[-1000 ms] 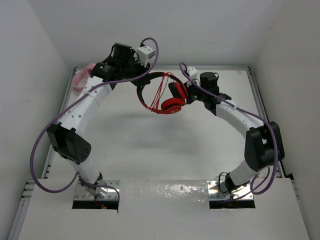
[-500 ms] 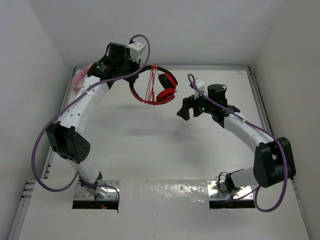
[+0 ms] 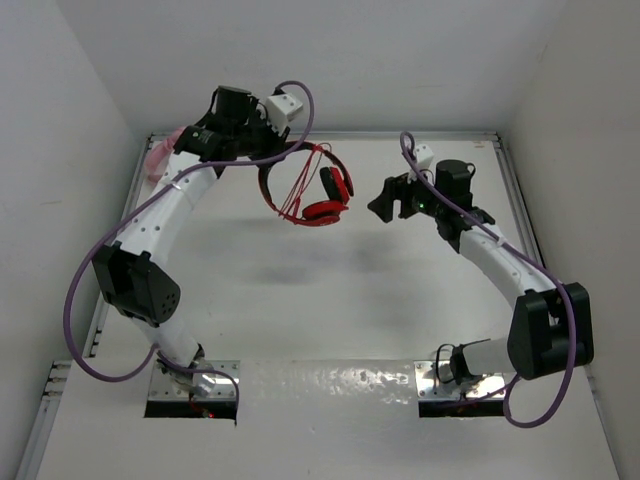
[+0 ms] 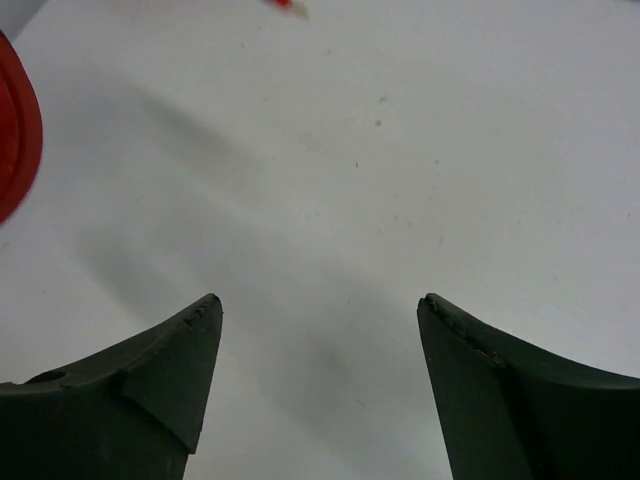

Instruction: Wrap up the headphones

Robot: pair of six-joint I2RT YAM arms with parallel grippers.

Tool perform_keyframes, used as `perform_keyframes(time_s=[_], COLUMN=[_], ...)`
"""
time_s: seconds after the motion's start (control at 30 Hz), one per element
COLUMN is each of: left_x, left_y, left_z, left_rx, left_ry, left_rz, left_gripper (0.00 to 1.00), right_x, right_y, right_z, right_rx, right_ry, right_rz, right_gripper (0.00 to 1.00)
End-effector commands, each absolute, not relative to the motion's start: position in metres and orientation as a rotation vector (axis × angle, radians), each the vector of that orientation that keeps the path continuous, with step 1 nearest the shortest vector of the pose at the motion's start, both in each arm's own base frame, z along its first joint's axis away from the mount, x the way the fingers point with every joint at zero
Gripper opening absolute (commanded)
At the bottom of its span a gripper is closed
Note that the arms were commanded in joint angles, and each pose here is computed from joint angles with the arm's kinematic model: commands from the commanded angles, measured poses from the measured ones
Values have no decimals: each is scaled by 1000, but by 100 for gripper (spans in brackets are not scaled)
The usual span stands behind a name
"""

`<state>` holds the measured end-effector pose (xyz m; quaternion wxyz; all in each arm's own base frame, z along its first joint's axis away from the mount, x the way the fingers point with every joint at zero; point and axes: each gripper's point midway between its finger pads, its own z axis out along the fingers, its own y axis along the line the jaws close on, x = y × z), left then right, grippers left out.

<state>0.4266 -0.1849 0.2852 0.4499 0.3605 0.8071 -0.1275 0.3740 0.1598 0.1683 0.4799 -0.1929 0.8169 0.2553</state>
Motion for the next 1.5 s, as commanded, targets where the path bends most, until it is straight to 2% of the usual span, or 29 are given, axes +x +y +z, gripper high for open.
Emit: perform_keyframes(time_s=[0.0,0.2,0.47,0.8,0.9,0.93,1.0,1.03,1.13,1.3,1.47], left_x=[409,382,357,345,345,345,345,347,357,369,388], left_y=[-210,-230,-240,-246,-247,-247,-247,-247,-246,-242,-230], left_z=[355,380,382,399,403,402,403,404,405,400,394], left_rx=[1033,1181,1291,1251,1228,1228,1212,1198,1084,880,746], left_ry=[1708,1549,1481,1463,1469,1471,1480,1485,1555,1684,1757], left_rz=[-427,-549,-631,-692,-705,-709,-714,-713,-725,-772,-699], left_gripper=[0,0,0,0,0,0,0,0,0,0,0], right_x=[390,376,362,376,375,375,376,376,375,357,339], right_y=[178,198,210,224,224,225,224,223,221,228,236], right_z=[236,266,295,267,259,257,259,262,264,271,269], right_rx=[-501,-529,-593,-631,-610,-604,-583,-565,-526,-557,-622], right_ry=[1741,1579,1442,1500,1510,1512,1500,1497,1492,1469,1492], right_rz=[692,833,797,803,815,820,825,827,813,771,734], right_gripper=[79,82,82,77,69,58,43,26,2,0,0])
